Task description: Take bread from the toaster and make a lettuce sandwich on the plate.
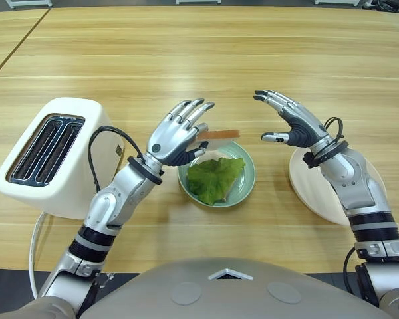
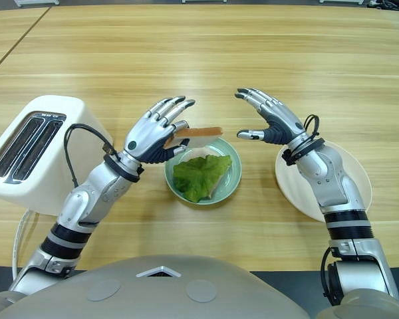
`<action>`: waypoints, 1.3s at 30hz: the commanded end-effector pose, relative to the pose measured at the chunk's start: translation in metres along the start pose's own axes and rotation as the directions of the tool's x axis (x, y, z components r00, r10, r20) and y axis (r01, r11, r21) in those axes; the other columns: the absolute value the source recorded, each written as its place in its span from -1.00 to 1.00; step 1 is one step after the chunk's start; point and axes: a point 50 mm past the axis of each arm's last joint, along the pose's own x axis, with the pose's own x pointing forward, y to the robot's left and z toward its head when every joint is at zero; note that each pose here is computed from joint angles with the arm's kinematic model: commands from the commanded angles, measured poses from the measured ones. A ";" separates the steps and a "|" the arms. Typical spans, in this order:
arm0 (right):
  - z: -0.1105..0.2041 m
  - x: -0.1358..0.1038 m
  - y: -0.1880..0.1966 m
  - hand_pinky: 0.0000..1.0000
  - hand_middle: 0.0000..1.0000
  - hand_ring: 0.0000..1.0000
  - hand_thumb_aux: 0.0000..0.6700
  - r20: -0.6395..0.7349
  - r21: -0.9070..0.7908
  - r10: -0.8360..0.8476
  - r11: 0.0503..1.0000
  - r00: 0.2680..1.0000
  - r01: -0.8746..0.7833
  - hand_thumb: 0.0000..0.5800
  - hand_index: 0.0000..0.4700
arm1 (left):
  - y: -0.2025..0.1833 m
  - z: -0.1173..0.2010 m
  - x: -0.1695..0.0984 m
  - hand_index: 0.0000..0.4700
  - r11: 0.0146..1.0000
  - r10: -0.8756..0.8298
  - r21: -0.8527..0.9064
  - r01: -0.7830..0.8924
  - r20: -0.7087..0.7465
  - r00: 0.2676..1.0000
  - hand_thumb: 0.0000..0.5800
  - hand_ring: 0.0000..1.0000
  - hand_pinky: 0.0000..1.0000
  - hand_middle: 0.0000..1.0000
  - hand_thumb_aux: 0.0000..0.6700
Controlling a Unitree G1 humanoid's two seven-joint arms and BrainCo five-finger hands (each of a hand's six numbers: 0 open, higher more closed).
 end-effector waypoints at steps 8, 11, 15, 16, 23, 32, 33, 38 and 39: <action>0.005 -0.001 0.014 -1.00 -1.00 -1.00 -1.00 0.028 -0.016 0.070 0.997 0.997 -0.069 -1.00 -1.00 | -0.035 0.015 -0.012 0.28 0.996 -0.092 -0.020 0.092 0.015 0.996 0.74 -1.00 -1.00 -1.00 0.28; 0.006 -0.001 0.015 -1.00 -1.00 -1.00 -1.00 0.035 -0.020 0.080 0.997 0.996 -0.079 -1.00 -1.00 | -0.041 0.021 -0.020 0.11 0.993 -0.113 -0.040 0.113 0.006 0.994 0.60 -1.00 -1.00 -1.00 0.11; 0.008 -0.001 0.017 -1.00 -1.00 -1.00 -1.00 0.050 -0.024 0.098 0.995 0.994 -0.097 -1.00 -1.00 | -0.042 0.026 -0.028 -1.00 0.991 -0.127 -0.043 0.126 -0.012 0.992 -1.00 -1.00 -1.00 -1.00 -1.00; 0.009 -0.002 0.018 -1.00 -1.00 -1.00 -1.00 0.055 -0.026 0.105 0.994 0.993 -0.104 -1.00 -1.00 | -0.042 0.028 -0.031 -1.00 0.991 -0.130 -0.045 0.129 -0.018 0.991 -1.00 -1.00 -1.00 -1.00 -1.00; 0.015 -0.007 0.023 -1.00 -1.00 -1.00 -1.00 0.107 -0.059 0.196 0.980 0.975 -0.190 -1.00 -1.00 | -0.034 0.031 -0.042 -1.00 0.990 -0.124 -0.071 0.120 -0.058 0.991 -1.00 -1.00 -1.00 -1.00 -1.00; 0.035 -0.045 0.016 -0.48 -0.48 -0.48 -1.00 0.203 -0.031 0.476 0.876 0.856 -0.481 -1.00 -1.00 | 0.006 0.009 -0.073 -0.92 0.852 -0.268 -0.469 0.234 -0.005 0.964 -0.85 -1.00 -1.00 -1.00 -0.92; 0.036 -0.048 0.015 0.33 0.33 0.33 -1.00 0.196 -0.028 0.497 0.865 0.845 -0.502 -1.00 -1.00 | 0.007 0.007 -0.080 -0.62 0.822 -0.324 -0.485 0.299 0.032 0.945 -0.32 -1.00 -1.00 -1.00 -0.62; 0.048 -0.071 0.029 1.00 1.00 1.00 0.23 0.230 0.035 0.657 0.732 0.718 -0.681 0.70 0.23 | -0.006 0.008 -0.099 1.00 0.669 -0.505 -0.536 0.515 0.180 0.844 1.00 1.00 1.00 1.00 1.00; 0.050 -0.076 0.036 1.00 1.00 1.00 0.54 0.235 0.049 0.697 0.687 0.677 -0.725 0.89 0.54 | -0.012 0.009 -0.101 1.00 0.638 -0.534 -0.541 0.547 0.202 0.821 1.00 1.00 1.00 1.00 1.00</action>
